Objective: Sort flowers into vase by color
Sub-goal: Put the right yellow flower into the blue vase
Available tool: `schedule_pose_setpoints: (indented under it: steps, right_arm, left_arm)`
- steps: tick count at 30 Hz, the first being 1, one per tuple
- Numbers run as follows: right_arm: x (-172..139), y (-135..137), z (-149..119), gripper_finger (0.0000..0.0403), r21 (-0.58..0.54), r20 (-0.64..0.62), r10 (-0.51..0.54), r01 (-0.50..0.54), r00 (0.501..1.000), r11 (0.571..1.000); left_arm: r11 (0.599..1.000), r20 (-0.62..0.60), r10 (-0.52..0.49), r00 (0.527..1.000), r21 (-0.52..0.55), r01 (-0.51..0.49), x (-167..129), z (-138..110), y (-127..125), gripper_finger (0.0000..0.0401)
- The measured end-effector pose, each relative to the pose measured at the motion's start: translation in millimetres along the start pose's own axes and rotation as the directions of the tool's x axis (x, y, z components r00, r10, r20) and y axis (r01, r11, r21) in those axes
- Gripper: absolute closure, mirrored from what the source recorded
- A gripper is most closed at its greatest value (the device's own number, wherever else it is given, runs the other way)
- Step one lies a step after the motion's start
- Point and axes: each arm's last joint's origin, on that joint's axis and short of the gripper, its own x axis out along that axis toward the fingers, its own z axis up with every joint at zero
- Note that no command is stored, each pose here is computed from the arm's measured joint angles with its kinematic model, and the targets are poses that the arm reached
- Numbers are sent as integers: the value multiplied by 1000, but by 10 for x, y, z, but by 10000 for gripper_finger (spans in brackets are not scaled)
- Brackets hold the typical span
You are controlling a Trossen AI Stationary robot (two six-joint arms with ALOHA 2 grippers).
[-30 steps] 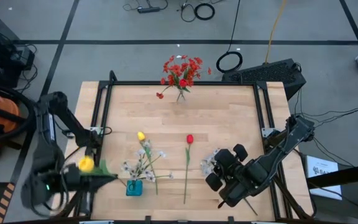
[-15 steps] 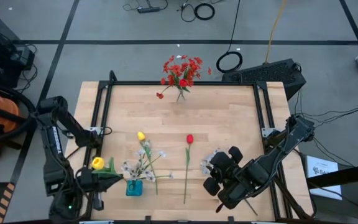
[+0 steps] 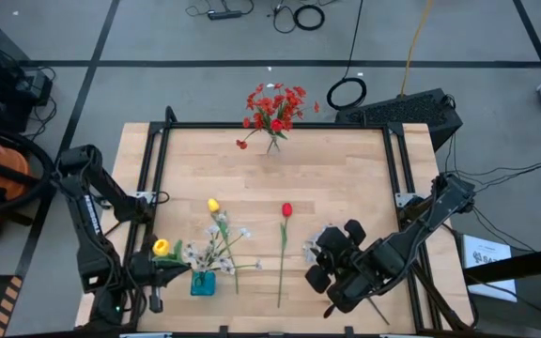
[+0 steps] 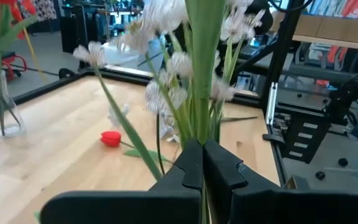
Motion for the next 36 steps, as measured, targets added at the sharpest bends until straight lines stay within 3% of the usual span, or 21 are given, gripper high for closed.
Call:
schedule_pose_setpoints:
  steps: [10, 18, 26, 36]
  right_arm:
    - [111, -21, 141, 314, 59, 11, -17, 16, 1000, 998]
    - [226, -40, 295, 314, 119, 25, -23, 20, 999, 993]
    - [344, -83, 454, 314, 179, 35, -39, 32, 999, 983]
    - [463, -145, 618, 314, 213, 50, -62, 50, 997, 976]
  left_arm:
    - [997, -76, -53, 996, -66, 48, 29, -220, 47, 388]
    - [997, -123, -73, 990, -49, 67, 30, -243, 53, 387]
    - [993, -280, -109, 954, 6, 115, 34, -307, 88, 385]
    - [992, -315, -114, 942, 24, 128, 30, -321, 97, 304]
